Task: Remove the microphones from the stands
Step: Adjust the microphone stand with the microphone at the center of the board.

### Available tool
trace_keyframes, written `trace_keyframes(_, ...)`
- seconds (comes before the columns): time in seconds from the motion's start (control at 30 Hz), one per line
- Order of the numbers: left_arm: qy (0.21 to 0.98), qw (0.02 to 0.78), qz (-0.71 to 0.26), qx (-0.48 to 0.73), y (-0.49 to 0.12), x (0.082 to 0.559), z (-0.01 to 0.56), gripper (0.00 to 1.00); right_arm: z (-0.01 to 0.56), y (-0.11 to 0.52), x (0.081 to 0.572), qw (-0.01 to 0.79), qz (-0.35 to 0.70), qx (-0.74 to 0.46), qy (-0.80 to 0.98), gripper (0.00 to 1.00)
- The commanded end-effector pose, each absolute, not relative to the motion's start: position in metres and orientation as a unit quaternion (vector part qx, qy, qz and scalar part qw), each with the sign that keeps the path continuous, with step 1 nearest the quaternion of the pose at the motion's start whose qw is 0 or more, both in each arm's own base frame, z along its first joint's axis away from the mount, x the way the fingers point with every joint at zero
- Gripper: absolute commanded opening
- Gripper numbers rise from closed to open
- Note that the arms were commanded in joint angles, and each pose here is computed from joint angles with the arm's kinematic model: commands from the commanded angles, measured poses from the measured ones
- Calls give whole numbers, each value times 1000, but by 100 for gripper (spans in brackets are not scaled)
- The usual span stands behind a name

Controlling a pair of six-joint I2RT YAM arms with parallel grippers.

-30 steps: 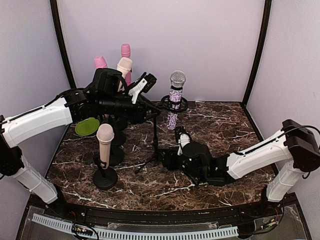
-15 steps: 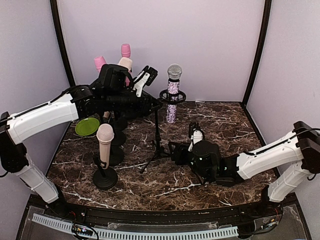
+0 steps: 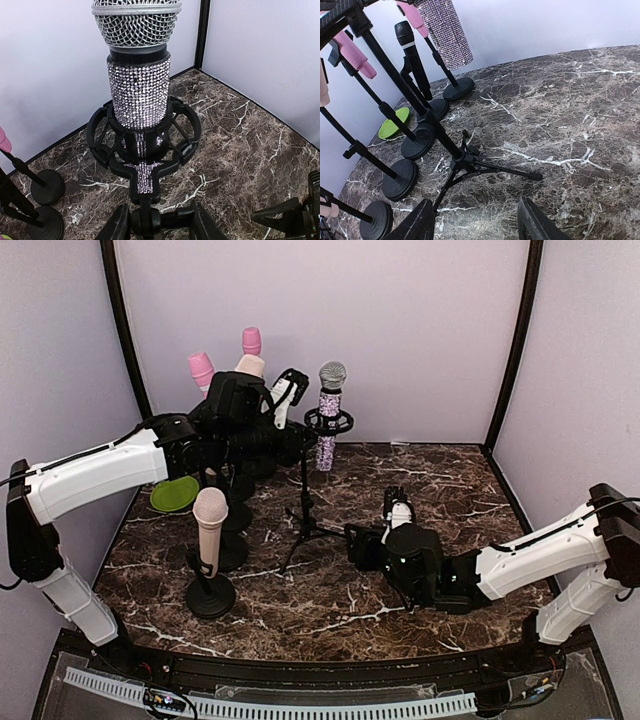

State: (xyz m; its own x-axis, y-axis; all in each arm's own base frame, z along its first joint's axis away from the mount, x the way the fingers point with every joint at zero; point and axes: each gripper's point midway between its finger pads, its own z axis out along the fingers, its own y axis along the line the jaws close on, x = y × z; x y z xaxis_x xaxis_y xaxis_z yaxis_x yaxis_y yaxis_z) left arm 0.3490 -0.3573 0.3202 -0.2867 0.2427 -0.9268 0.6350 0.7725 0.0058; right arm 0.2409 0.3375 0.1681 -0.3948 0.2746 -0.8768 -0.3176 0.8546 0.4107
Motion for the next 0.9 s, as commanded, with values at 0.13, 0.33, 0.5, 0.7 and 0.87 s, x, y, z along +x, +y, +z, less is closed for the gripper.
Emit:
trace_keyframes(0.13,763,559,-211,246,-360,357,350,23,176,345,241,552,284,-6,784,58)
trace_keyframes(0.33,763,553,-223,248,-360,352,351,42,175,344,241,552,282,-4,785,58)
trace_keyframes(0.5,759,554,-233,250,-357,346,359,59,175,344,241,551,282,-2,785,58)
trace_keyframes(0.7,753,558,-241,254,-349,334,365,71,175,342,241,548,284,3,787,59)
trace_keyframes(0.87,754,552,-242,262,-340,323,371,75,178,342,240,548,287,2,785,61)
